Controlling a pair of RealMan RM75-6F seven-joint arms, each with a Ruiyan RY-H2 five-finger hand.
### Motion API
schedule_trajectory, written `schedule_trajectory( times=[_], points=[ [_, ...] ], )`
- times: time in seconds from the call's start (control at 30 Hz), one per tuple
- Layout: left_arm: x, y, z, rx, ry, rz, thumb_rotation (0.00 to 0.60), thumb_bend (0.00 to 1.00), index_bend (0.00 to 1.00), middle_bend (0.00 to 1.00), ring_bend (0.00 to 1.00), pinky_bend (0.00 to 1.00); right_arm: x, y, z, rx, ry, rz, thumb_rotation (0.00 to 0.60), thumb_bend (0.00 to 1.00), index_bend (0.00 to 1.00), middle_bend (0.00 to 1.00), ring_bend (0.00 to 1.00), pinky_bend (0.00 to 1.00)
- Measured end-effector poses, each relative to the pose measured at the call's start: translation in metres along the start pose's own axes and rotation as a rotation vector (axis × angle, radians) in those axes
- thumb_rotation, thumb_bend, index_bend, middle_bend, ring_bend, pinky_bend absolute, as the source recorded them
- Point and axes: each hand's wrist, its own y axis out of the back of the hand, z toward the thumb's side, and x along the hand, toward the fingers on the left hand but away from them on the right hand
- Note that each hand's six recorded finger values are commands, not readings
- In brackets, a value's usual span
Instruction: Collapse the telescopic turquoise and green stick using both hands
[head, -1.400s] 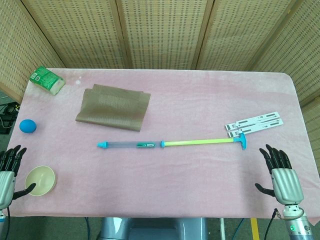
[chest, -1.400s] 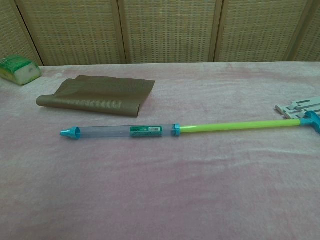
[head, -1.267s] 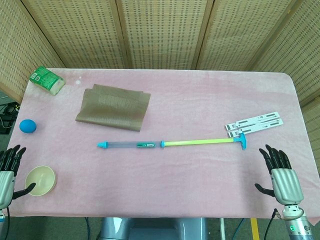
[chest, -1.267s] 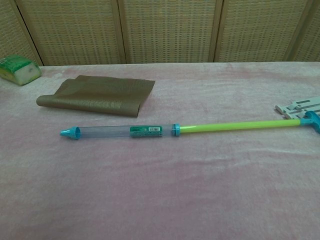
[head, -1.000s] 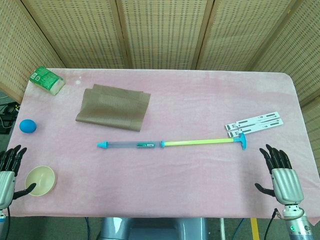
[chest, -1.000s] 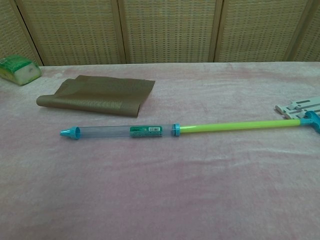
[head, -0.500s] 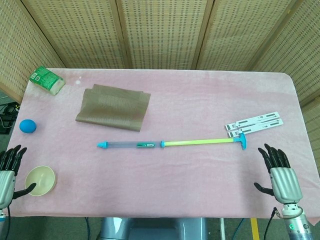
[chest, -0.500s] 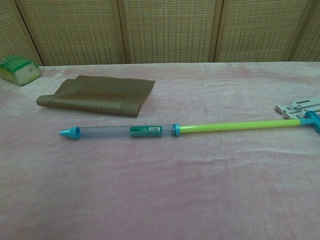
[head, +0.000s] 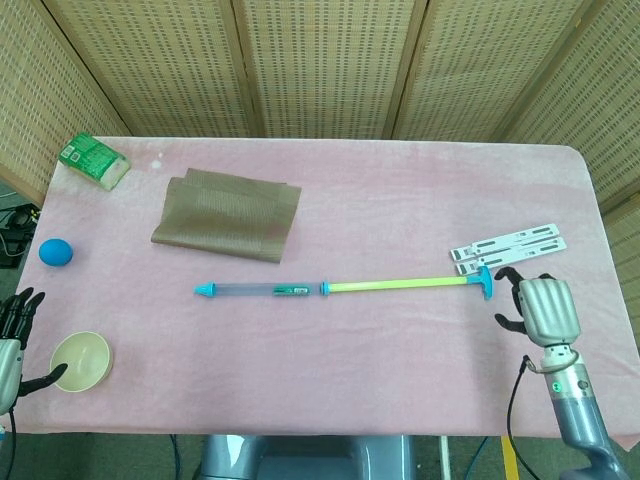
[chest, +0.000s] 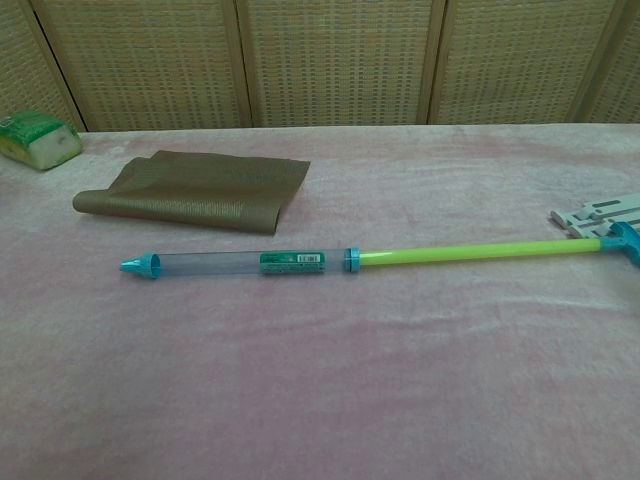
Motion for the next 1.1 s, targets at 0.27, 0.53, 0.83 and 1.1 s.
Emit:
schedule_trajectory(
  times=[0.27,0.53,0.83,1.1],
  points=[
    [0.003,-0.006,-0.001,0.005,0.004,-0.020,0.600,0.05,0.00,0.00,0.00,0.00,-0.049,-0.023,-0.002,0.031,-0.056,0.097,0.600,0.41,0.49,1.00,1.00,0.71],
    [0.005,-0.009,-0.003,0.011,0.017,-0.028,0.600,0.05,0.00,0.00,0.00,0.00,-0.077,-0.055,-0.012,0.051,-0.131,0.172,0.600,0.41,0.48,1.00,1.00,0.71],
    [0.008,-0.012,-0.003,0.021,0.022,-0.036,0.600,0.05,0.00,0.00,0.00,0.00,-0.081,-0.078,-0.017,0.051,-0.152,0.204,0.600,0.41,0.47,1.00,1.00,0.71],
    [0.009,-0.016,-0.003,0.026,0.024,-0.047,0.600,0.05,0.00,0.00,0.00,0.00,-0.085,-0.092,-0.018,0.041,-0.159,0.208,0.600,0.41,0.47,1.00,1.00,0.71]
  ],
)
